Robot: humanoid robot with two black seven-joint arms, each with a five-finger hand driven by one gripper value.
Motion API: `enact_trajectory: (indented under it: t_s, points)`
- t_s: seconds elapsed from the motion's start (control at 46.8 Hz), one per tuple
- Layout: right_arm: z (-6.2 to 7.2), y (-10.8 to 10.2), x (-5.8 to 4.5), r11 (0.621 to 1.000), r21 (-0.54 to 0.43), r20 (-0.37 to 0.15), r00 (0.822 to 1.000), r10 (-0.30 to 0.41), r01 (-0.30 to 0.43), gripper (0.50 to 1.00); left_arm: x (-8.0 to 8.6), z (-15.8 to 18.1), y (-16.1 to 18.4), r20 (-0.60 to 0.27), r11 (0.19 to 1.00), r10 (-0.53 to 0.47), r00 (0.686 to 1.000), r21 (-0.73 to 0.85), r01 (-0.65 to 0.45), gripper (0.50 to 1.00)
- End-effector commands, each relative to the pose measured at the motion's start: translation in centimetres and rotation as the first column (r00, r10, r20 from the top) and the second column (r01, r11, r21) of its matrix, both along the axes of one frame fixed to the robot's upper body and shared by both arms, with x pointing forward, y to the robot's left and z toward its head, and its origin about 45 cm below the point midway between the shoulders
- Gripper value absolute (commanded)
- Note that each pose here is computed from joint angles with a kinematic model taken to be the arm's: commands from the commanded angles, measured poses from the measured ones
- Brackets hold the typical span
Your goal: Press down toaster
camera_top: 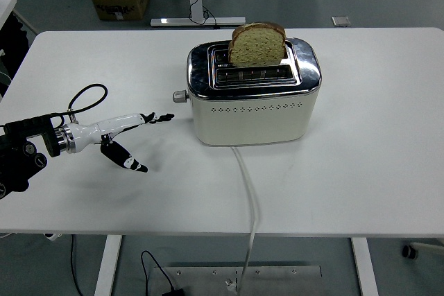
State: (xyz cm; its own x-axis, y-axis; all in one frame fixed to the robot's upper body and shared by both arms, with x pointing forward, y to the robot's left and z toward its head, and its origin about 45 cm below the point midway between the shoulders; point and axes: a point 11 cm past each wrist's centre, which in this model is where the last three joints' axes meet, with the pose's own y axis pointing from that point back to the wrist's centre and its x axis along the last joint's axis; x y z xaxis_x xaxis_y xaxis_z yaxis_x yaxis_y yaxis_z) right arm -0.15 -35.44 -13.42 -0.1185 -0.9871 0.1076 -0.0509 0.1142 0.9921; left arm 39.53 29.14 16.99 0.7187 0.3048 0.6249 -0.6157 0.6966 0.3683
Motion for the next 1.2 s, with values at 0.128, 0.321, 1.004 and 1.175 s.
enact_trajectory:
  t_s: [0.128,0.321,1.004,1.175]
  points:
    - [0.0,0.0,0.0,1.000,0.000,0.000,1.000,-0.002,0.002,0.998,0.4,0.8,0.9,-0.016,0.993,0.074,0.997,-0.088,-0.075,1.000]
    - [0.0,0.0,0.0,1.000,0.000,0.000,1.000,0.000,0.000,0.998,0.6,1.4,2.3,-0.028,0.981,0.134,0.991,-0.136,-0.136,1.000]
    - [0.0,0.0,0.0,1.000,0.000,0.000,1.000,0.000,0.000,0.998,2.4,3.8,9.5,-0.210,0.656,0.511,0.833,-0.531,-0.536,1.000]
    - [0.0,0.0,0.0,1.000,-0.001,0.000,1.000,-0.002,0.002,0.998,2.3,3.1,11.1,-0.287,0.524,0.571,0.769,-0.594,-0.611,1.000]
